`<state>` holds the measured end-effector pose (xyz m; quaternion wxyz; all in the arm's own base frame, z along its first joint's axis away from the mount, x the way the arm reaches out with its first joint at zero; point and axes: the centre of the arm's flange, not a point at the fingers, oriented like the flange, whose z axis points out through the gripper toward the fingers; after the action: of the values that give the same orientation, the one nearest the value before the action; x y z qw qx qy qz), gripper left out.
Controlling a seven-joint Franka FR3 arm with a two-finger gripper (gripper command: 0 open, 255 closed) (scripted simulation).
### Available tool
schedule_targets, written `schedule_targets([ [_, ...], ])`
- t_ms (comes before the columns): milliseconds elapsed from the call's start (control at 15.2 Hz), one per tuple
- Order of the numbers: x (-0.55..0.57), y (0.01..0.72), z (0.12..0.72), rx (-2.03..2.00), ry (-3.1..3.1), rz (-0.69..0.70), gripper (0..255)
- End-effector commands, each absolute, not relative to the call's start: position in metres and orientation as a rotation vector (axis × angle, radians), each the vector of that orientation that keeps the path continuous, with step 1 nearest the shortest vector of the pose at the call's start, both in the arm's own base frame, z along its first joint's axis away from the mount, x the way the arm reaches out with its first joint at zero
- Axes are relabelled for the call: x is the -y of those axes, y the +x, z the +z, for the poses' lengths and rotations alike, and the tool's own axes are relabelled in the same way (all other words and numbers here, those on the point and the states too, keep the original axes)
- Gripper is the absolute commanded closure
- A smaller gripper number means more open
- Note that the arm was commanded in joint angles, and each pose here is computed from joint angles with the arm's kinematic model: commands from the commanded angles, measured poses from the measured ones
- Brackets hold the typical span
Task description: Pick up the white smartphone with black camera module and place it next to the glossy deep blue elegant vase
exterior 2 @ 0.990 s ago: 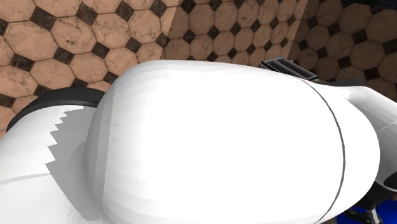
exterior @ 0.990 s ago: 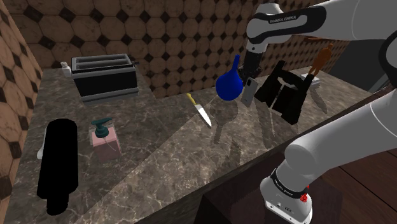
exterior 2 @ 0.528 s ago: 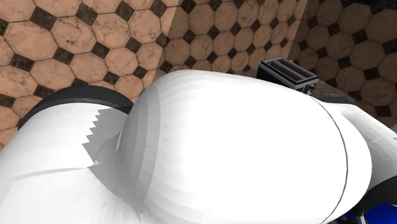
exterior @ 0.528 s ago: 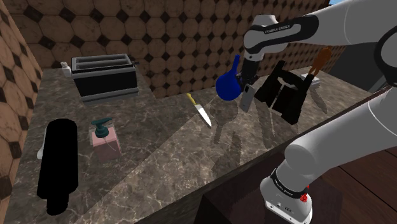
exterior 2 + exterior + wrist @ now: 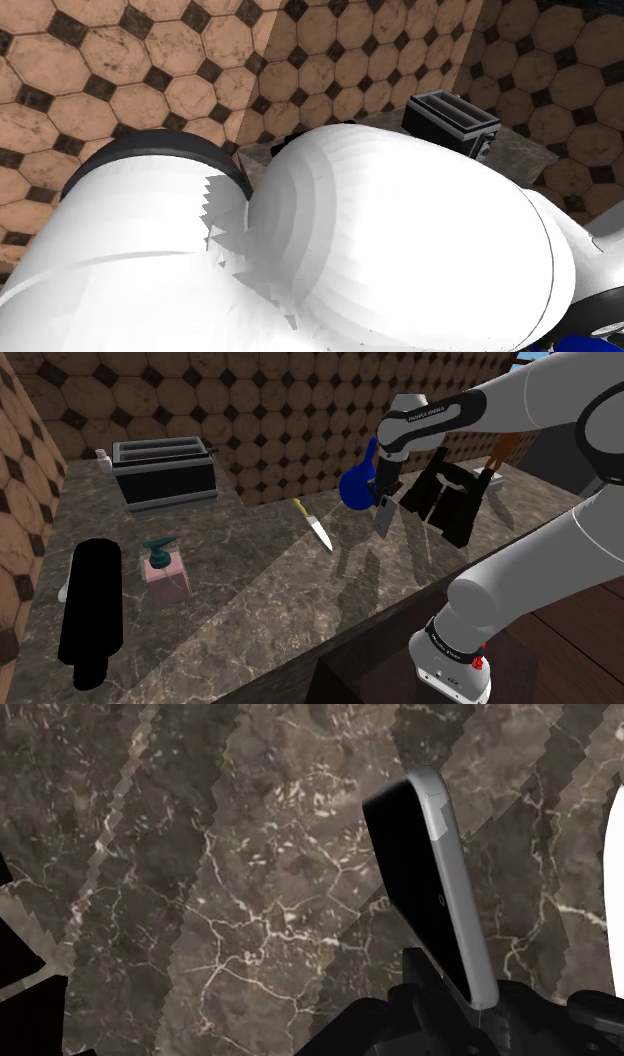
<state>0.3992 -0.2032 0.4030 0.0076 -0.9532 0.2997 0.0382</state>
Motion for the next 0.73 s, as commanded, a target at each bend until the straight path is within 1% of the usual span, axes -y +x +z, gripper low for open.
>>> schedule_targets([
  [0, 0.204, 0.399, 0.392, -0.937, -2.980, 0.118, 255],
  [264, 0.204, 0.399, 0.372, -0.937, -2.980, 0.118, 255],
  [660, 0.204, 0.399, 0.372, -0.937, -2.980, 0.118, 255],
])
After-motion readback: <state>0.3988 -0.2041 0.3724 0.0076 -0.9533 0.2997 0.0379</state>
